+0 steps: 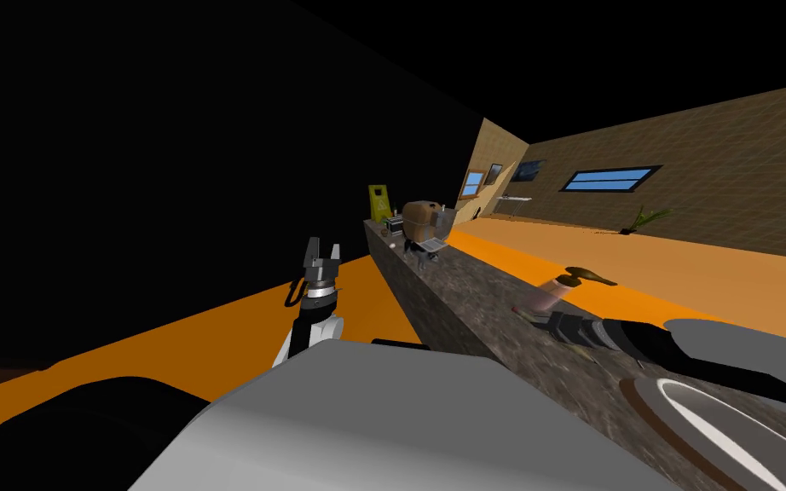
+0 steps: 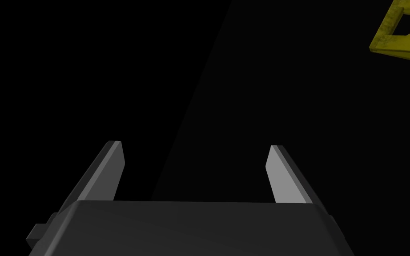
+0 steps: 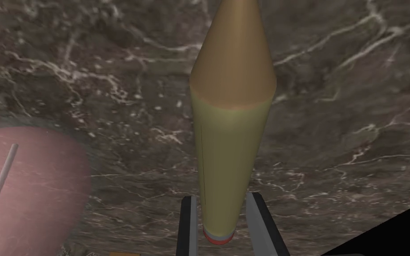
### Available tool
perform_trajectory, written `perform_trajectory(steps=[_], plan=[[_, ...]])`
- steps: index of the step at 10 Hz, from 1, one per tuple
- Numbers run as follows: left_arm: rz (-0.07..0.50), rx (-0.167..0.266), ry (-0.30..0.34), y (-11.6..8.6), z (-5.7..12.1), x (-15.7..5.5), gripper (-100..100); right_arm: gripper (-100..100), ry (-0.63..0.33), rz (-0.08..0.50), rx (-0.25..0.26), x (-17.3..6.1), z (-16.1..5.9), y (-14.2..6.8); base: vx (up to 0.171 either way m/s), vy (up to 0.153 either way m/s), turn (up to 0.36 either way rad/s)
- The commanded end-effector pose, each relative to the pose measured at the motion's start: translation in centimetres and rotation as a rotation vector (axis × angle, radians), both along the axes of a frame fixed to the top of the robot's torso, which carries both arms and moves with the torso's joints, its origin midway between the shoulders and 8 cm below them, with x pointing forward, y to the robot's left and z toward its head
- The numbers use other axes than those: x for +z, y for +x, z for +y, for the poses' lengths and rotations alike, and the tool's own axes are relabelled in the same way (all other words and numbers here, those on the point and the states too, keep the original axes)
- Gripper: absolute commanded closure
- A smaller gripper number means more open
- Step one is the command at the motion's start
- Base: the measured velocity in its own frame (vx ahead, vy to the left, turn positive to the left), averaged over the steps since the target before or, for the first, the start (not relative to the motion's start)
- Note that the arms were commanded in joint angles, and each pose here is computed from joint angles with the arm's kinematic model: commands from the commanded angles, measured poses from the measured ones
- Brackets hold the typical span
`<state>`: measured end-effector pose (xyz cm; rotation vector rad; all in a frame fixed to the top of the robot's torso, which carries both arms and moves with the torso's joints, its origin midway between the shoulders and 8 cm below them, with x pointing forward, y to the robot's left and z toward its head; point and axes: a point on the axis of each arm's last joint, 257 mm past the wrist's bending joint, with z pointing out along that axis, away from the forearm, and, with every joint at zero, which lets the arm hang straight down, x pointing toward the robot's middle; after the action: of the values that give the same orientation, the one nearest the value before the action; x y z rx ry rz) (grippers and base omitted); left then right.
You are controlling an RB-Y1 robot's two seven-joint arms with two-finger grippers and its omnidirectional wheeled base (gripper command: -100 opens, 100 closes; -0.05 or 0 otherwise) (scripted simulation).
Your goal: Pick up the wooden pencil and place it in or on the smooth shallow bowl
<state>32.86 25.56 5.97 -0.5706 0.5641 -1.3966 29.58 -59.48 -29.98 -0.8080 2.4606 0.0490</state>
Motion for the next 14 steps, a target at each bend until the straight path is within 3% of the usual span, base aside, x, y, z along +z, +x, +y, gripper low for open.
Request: perform_trajectory(steps=[1, 14], plan=[[0.0, 0.0, 0.0, 0.0, 0.0, 0.0, 0, 100, 0.001, 0.005, -0.001, 0.9, -0.3, 0.1, -0.169, -0.116, 0.002], [0.0, 0.0, 0.0, 0.0, 0.0, 0.0, 0, 100, -0.01, 0.028, -0.006, 8.7, -2.0, 1.3, -0.138, -0.098, 0.018]])
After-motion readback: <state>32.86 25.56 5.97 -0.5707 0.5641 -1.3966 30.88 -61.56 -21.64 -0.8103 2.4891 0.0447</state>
